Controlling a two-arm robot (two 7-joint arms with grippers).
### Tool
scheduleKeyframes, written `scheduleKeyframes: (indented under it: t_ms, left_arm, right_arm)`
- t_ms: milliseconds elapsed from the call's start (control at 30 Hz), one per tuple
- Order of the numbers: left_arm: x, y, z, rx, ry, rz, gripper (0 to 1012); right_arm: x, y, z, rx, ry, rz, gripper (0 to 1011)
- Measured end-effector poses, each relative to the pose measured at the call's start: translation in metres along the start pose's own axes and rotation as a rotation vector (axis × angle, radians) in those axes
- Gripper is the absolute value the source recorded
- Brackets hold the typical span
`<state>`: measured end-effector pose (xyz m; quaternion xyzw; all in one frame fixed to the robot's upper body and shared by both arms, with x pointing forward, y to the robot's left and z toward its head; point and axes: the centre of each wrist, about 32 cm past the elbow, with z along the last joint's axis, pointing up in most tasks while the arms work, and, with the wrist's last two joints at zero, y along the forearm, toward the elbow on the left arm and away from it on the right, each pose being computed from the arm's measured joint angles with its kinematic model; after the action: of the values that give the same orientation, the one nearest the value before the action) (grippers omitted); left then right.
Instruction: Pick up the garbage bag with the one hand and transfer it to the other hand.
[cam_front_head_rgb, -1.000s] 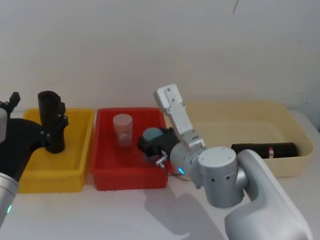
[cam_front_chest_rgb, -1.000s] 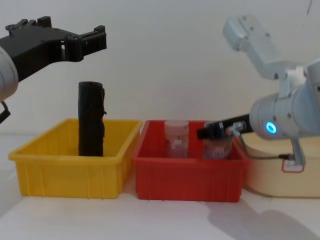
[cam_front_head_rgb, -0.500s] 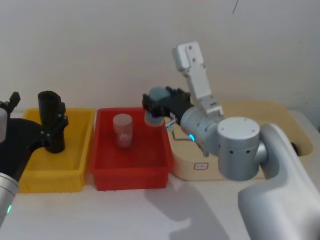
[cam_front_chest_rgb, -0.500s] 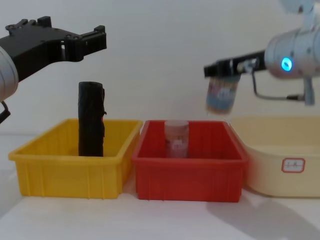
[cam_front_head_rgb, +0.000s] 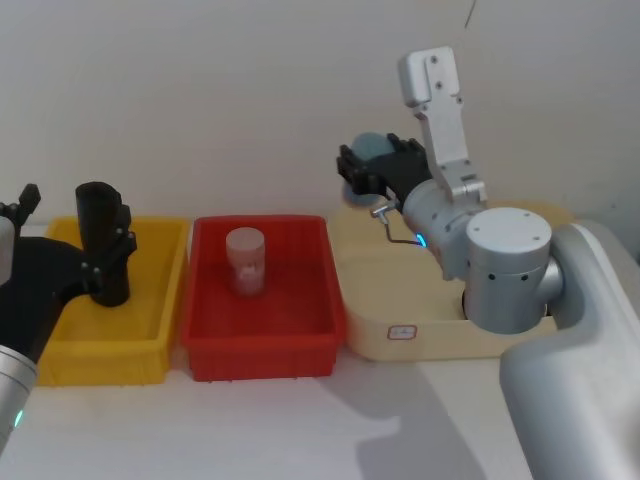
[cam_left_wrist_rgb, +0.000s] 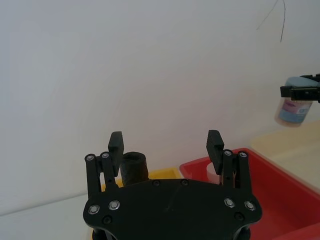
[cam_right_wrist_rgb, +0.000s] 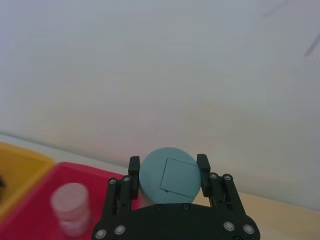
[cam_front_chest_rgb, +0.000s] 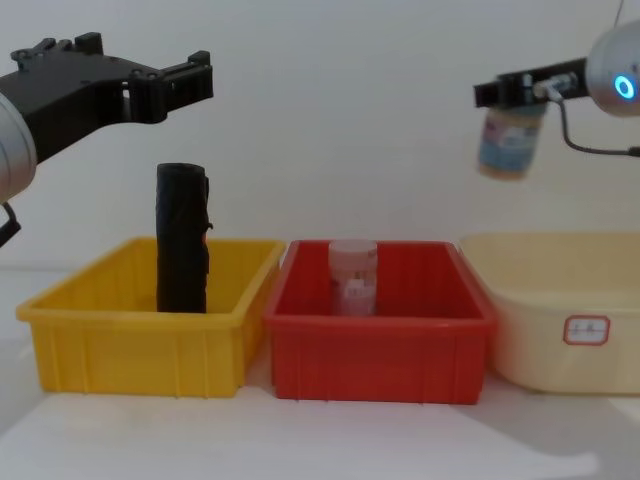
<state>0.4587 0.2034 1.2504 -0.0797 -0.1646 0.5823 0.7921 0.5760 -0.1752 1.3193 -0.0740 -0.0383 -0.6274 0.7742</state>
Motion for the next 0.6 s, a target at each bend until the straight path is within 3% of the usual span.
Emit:
scheduleKeyframes:
  t_ms: [267, 600]
  left_arm:
    - [0.0000, 0.0000, 0.0000, 0.000, 0.000, 0.000, 1000]
    - [0.0000, 0.0000, 0.0000, 0.000, 0.000, 0.000, 1000]
  right_arm:
    - [0.011, 0.008, -0.022, -0.053, -0.047, -0.072, 668]
    - [0.012, 0.008, -0.050, -0.129, -0.118, -0.055, 668]
